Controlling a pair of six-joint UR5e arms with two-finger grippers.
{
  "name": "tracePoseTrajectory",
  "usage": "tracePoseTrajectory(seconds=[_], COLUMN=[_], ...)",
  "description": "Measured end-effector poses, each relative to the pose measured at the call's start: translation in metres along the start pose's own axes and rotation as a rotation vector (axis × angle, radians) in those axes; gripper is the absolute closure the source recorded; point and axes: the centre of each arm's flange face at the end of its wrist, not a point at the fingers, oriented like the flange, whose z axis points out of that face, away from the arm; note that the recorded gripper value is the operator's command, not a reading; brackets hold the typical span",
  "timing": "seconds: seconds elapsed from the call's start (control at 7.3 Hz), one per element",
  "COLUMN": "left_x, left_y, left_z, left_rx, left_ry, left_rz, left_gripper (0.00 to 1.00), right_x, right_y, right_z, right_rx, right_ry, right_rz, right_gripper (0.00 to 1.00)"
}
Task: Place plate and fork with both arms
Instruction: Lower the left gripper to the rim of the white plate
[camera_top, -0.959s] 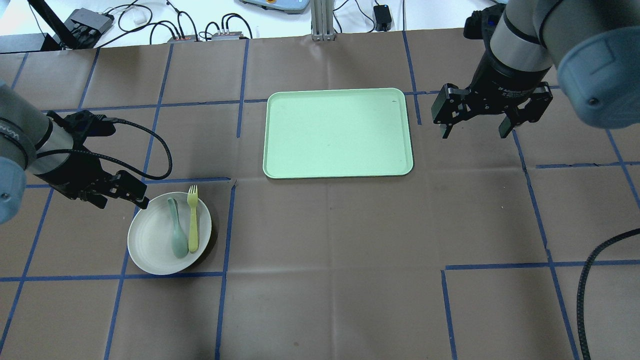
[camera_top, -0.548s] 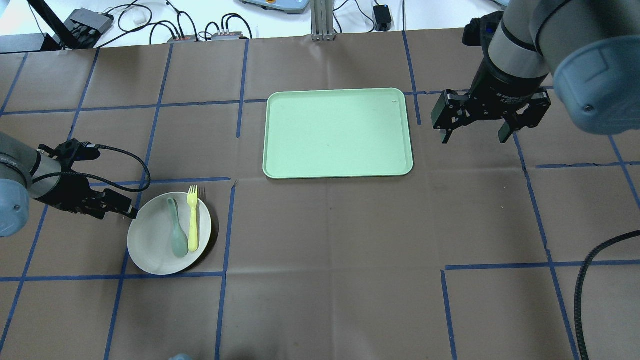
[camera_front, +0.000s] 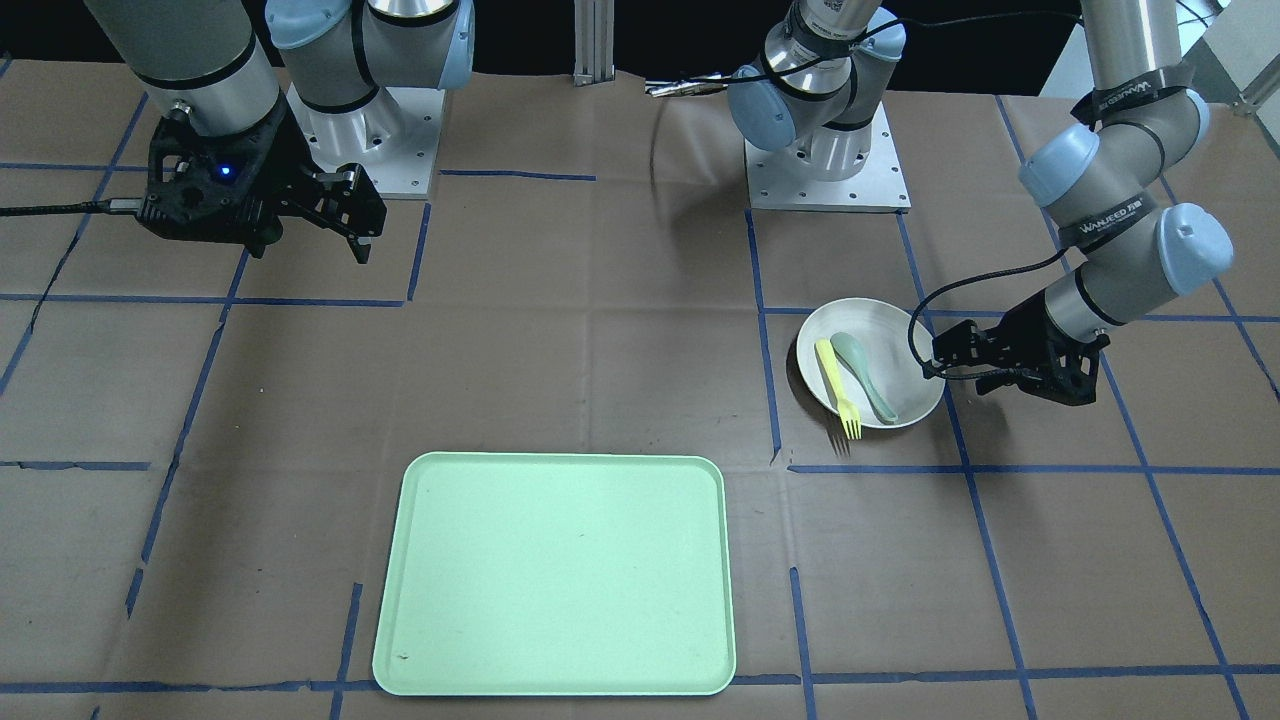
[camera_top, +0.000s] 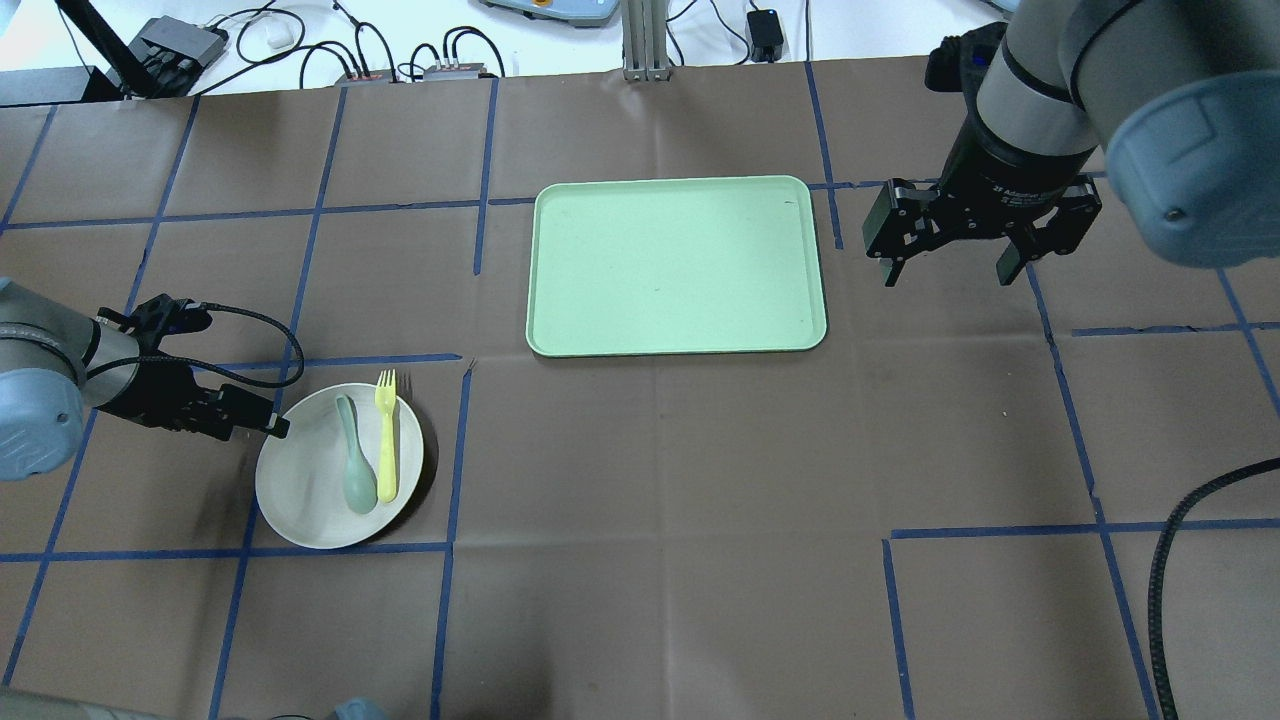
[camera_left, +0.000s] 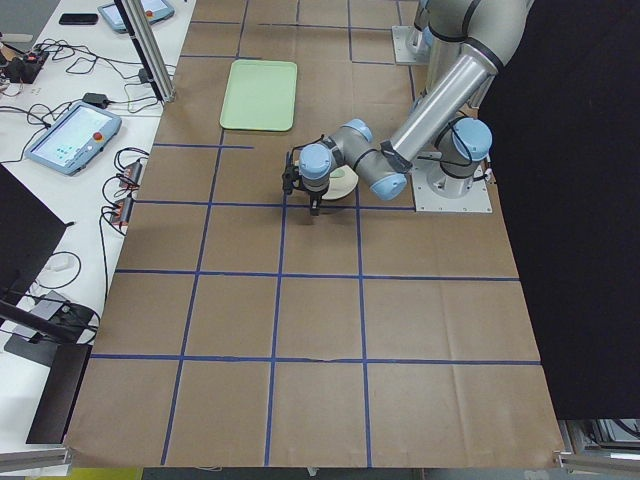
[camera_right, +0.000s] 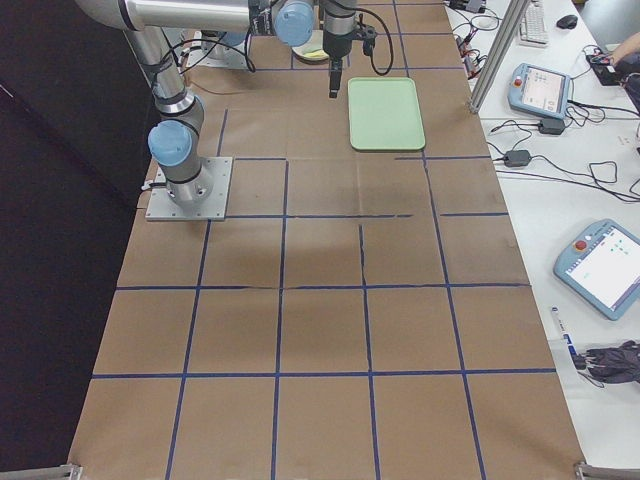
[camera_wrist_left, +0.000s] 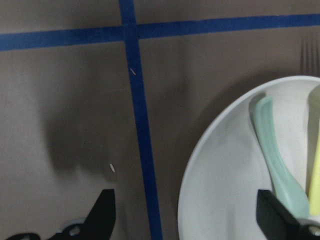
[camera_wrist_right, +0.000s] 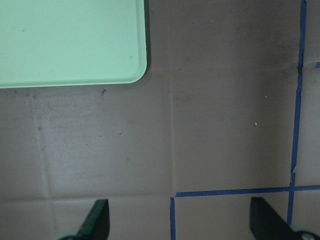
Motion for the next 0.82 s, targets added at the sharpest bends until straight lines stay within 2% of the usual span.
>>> tracePoseTrajectory(seconds=[0.27, 0.82], left_x=[-0.0014, 0.0002], left_y=[0.0004, 0.0022], left_z=[0.0034, 0.0059], left_rx=[-0.008, -0.02], left_ry=[0.002, 0.015], left_rz=[-0.008, -0.02], left_gripper=[0.76, 0.91], right_x=[0.0, 0.0], right_y=[-0.0001, -0.0001], right_z=[0.0003, 0.0005], right_rx=[-0.001, -0.001], right_ry=[0.0, 0.0], right_rz=[0.0, 0.0], right_gripper=[0.0, 0.0])
